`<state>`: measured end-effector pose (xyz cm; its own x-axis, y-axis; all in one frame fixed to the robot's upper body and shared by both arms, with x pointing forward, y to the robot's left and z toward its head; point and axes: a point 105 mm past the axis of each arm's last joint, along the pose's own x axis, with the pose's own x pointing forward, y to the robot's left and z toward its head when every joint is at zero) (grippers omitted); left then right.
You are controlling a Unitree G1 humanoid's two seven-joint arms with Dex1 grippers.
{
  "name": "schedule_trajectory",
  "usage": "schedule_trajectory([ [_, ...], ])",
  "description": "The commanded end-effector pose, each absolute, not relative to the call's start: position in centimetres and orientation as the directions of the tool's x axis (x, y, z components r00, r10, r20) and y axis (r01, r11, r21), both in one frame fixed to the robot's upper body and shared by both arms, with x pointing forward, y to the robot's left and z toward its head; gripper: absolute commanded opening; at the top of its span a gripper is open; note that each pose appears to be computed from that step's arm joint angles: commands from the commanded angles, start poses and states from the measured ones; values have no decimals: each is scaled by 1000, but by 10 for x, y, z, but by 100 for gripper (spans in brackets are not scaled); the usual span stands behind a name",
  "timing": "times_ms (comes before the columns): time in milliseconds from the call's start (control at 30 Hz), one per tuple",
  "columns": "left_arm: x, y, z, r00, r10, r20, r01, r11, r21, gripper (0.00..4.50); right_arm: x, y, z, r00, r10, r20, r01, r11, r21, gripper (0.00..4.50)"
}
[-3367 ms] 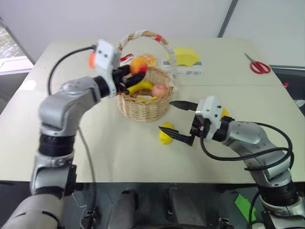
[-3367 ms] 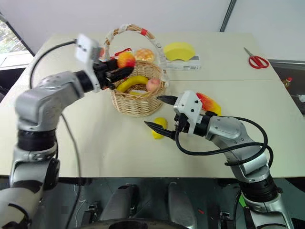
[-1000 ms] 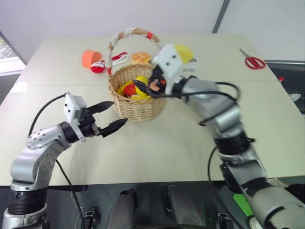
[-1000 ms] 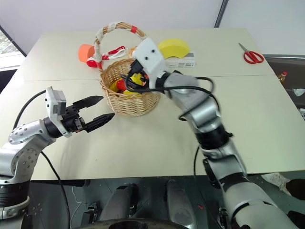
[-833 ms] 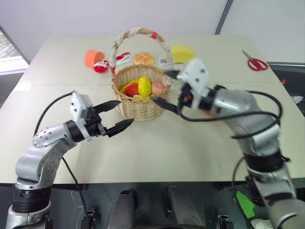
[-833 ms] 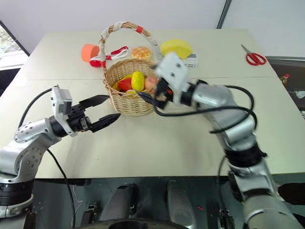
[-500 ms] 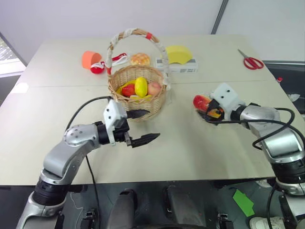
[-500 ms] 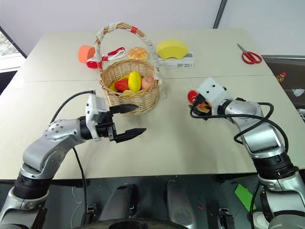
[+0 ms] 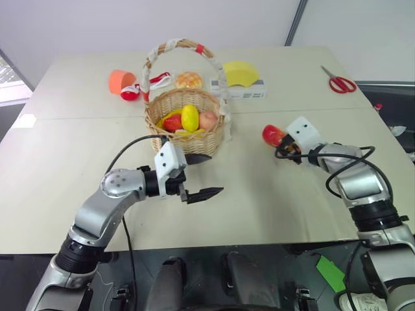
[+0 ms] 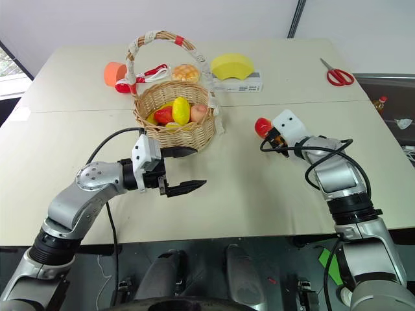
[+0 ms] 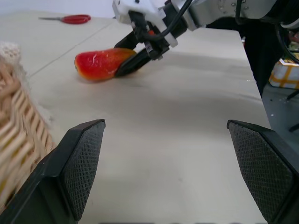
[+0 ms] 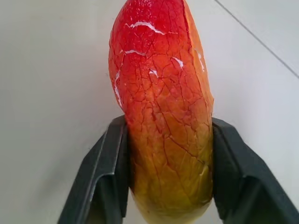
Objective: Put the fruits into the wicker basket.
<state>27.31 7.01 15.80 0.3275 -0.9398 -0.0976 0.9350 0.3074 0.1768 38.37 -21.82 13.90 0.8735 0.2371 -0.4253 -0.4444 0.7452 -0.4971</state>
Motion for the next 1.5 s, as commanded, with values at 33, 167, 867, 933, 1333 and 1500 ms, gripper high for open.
schedule_trajectory([
  [33,278,92,171,407,-912,-55,894,385,228,450,374,-200,185,895,347,-280,-444,631,-636,164],
  [167,287,134,182,529,-849,-1,834,520,184,450,332,-152,210,742,626,-240,-605,471,-642,164],
  [867,283,166,191,643,-765,43,750,640,166,450,369,7,261,647,762,3,-649,553,-522,447],
  [933,283,165,191,643,-764,44,750,641,166,450,357,7,274,597,800,62,-652,529,-543,447],
  [1333,287,161,202,650,-747,140,741,664,102,450,333,-77,248,689,719,87,-682,685,-256,447],
  [1500,292,154,203,629,-763,148,758,644,98,450,371,-79,238,813,573,104,-561,819,-125,447],
])
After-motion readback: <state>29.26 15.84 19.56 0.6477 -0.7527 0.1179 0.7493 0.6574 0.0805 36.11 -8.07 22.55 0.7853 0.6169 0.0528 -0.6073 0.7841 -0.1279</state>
